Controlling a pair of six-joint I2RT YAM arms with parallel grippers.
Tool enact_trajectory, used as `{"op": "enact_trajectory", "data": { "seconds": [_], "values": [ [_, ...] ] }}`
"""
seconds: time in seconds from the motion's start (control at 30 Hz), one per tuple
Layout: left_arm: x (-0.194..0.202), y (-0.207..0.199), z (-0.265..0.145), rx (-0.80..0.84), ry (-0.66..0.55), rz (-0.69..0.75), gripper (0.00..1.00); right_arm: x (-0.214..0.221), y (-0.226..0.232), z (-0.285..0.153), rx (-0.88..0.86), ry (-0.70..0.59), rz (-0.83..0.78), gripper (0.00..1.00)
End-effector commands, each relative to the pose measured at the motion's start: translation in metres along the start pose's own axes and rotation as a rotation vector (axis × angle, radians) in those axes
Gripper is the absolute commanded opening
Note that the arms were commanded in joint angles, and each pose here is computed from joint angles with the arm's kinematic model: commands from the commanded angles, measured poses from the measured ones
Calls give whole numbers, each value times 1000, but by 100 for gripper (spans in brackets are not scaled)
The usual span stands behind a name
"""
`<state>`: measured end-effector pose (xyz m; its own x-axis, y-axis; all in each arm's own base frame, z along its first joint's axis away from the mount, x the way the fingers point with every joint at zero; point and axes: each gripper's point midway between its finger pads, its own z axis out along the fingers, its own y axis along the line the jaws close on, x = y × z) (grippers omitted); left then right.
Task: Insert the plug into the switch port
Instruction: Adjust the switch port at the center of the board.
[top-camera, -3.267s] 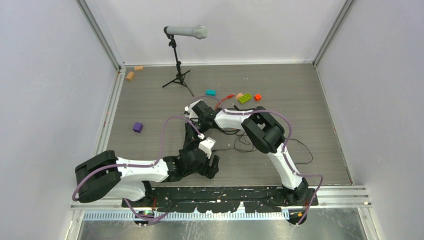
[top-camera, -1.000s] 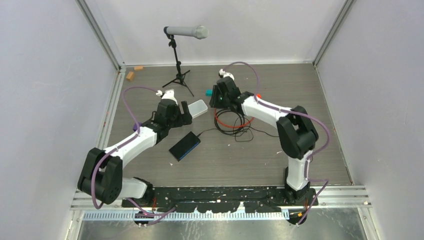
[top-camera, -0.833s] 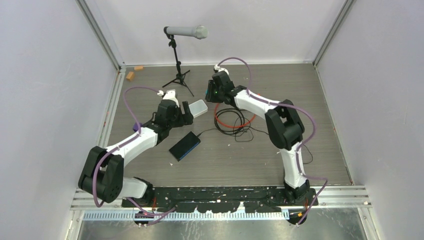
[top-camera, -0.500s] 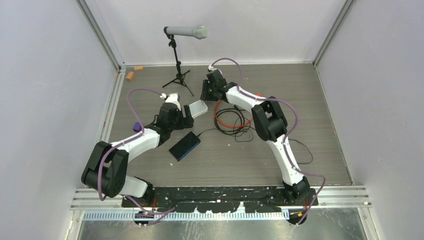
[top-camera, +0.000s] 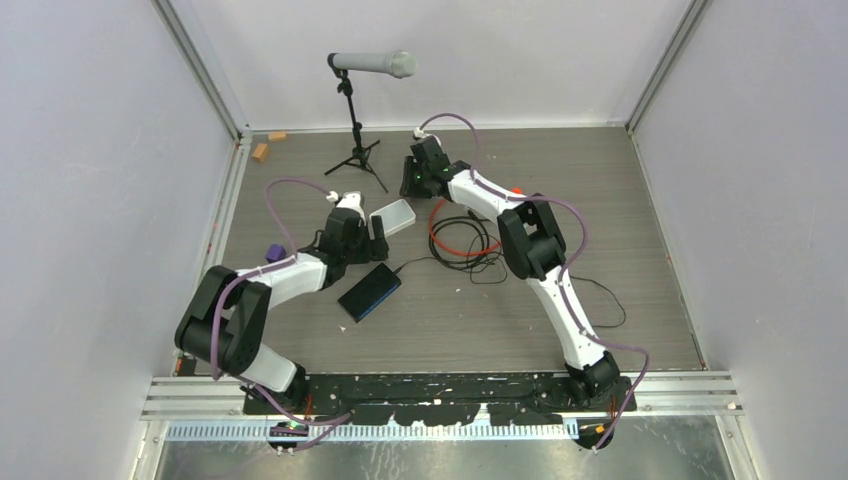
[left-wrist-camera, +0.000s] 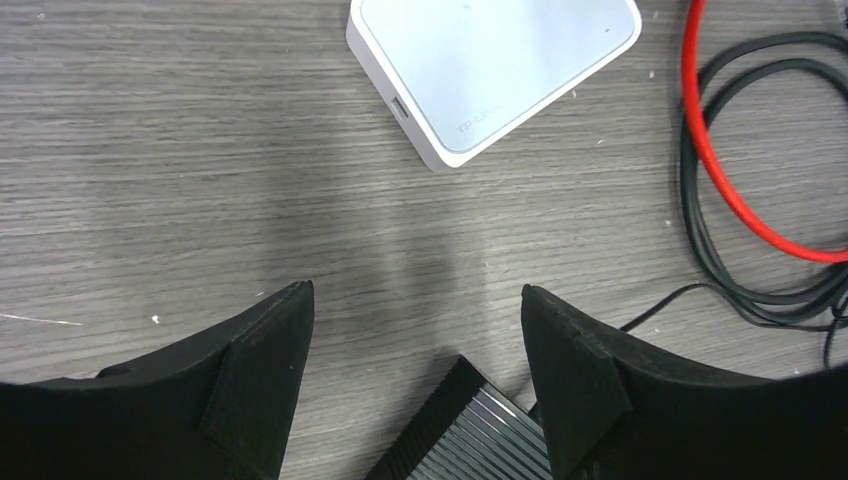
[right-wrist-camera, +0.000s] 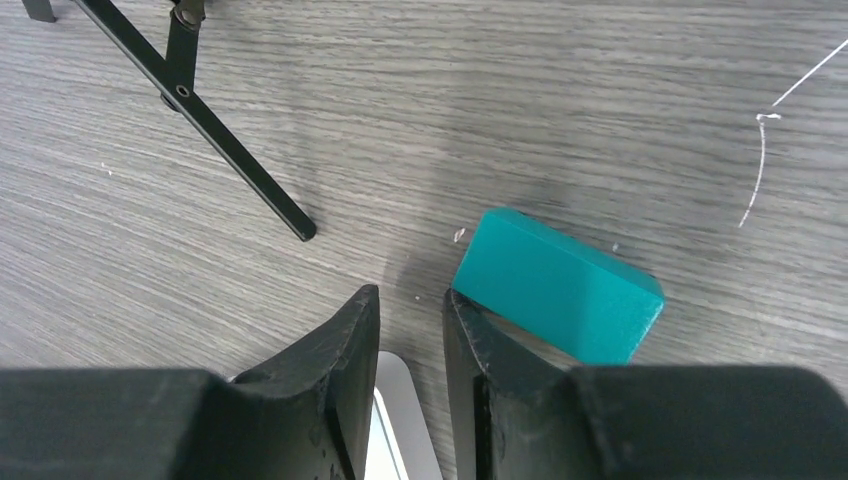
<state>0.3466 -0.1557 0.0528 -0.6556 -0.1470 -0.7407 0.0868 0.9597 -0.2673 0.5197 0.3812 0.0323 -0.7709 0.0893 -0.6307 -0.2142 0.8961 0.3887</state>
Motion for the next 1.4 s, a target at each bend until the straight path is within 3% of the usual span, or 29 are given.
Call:
{"op": "enact_trajectory", "data": {
  "seconds": [0.0,0.4,0.67,0.93,1.13,1.3,1.37],
  "values": [
    [-17,-1,12,-34,-8,13,76,29,-12,-15,36,83,-53,35],
    [-6,30,42,-256,132,51,62,65,-8,-61,-18,88,-49,35],
    [-9,22,54,-215,137,78,53,94,9,-78,-73,114,-65,35],
    [-13,15,57,-176,133,101,52,117,34,-80,-95,109,-63,35],
    [-23,41,41,-311,99,117,52,111,28,-98,-53,40,-56,35],
    [-46,50,33,-312,45,32,53,98,15,-120,8,-6,-75,35],
    [-58,46,36,-266,28,-12,52,95,15,-131,4,-14,-73,29]
  ]
}}
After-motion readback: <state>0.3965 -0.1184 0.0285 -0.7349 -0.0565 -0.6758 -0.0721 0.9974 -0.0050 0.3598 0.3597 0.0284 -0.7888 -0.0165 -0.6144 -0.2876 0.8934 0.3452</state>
